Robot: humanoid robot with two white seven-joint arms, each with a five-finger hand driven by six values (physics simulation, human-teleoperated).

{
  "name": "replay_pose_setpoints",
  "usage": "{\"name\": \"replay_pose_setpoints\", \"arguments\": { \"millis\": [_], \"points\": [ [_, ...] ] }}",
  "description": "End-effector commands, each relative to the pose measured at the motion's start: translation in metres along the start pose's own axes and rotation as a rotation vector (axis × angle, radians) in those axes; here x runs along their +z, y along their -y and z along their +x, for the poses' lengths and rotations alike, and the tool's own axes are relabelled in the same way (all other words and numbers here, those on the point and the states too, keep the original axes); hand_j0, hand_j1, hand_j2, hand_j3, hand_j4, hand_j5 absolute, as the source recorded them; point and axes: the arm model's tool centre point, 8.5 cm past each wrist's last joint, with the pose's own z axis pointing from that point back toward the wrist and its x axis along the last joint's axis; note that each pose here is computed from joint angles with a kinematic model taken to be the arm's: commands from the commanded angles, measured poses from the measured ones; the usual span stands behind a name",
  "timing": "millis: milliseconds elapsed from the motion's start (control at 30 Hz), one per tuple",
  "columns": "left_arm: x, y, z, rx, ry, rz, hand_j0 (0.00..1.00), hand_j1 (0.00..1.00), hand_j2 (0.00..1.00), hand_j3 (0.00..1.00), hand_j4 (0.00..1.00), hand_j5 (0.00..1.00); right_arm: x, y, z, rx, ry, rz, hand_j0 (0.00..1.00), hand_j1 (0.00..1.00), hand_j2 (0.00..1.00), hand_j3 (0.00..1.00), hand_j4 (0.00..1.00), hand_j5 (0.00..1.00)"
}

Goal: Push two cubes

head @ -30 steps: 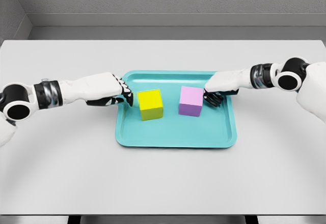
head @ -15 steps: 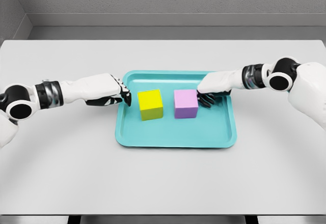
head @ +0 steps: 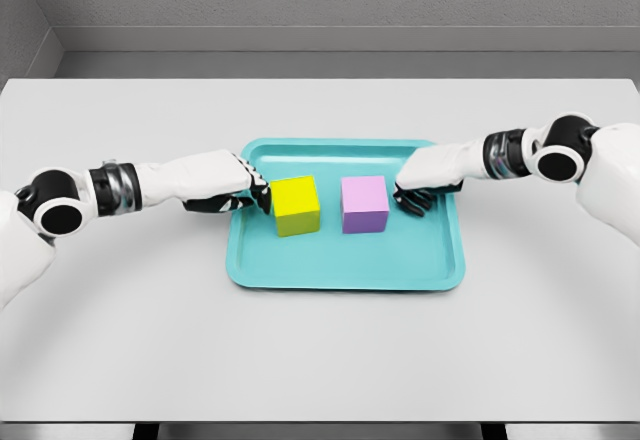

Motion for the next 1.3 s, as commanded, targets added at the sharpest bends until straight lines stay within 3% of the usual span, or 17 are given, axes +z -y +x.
{"name": "replay_pose_setpoints", "arguments": {
  "millis": [0,233,600,700,833,1000,1133,1267],
  "points": [
    [0.0,0.003,-0.004,0.018,-0.01,-0.001,0.47,0.47,0.47,0.47,0.47,0.47,0.003,0.0,0.007,0.023,0.017,0.004,0.11,0.11,0.11,0.11,0.11,0.11],
    [-0.014,0.001,0.005,0.024,0.023,0.016,0.47,0.47,0.47,0.47,0.47,0.47,-0.003,-0.003,0.014,0.049,0.036,0.043,0.11,0.11,0.11,0.11,0.11,0.11],
    [-0.022,0.003,0.006,0.023,0.032,-0.007,0.47,0.47,0.47,0.47,0.47,0.47,-0.015,0.004,0.027,0.069,0.073,0.037,0.11,0.11,0.11,0.11,0.11,0.11],
    [-0.022,0.004,0.007,0.022,0.034,-0.013,0.47,0.47,0.47,0.47,0.47,0.47,-0.013,0.001,0.022,0.06,0.062,0.042,0.11,0.11,0.11,0.11,0.11,0.11],
    [-0.022,0.003,0.006,0.022,0.031,-0.011,0.47,0.47,0.47,0.47,0.47,0.47,-0.005,-0.01,0.0,0.009,0.0,0.06,0.11,0.11,0.11,0.11,0.11,0.11],
    [-0.028,0.003,0.003,0.026,0.03,-0.021,0.47,0.47,0.47,0.47,0.47,0.47,-0.001,-0.003,-0.002,0.018,-0.007,0.051,0.11,0.11,0.11,0.11,0.11,0.11],
    [-0.025,0.004,0.001,0.026,0.023,-0.024,0.47,0.47,0.47,0.47,0.47,0.47,-0.006,0.005,0.017,0.066,0.042,0.041,0.11,0.11,0.11,0.11,0.11,0.11],
    [-0.021,0.004,-0.002,0.029,0.013,-0.023,0.47,0.47,0.47,0.47,0.47,0.47,0.012,0.006,0.028,0.116,0.058,0.034,0.11,0.11,0.11,0.11,0.11,0.11]
  ]
}}
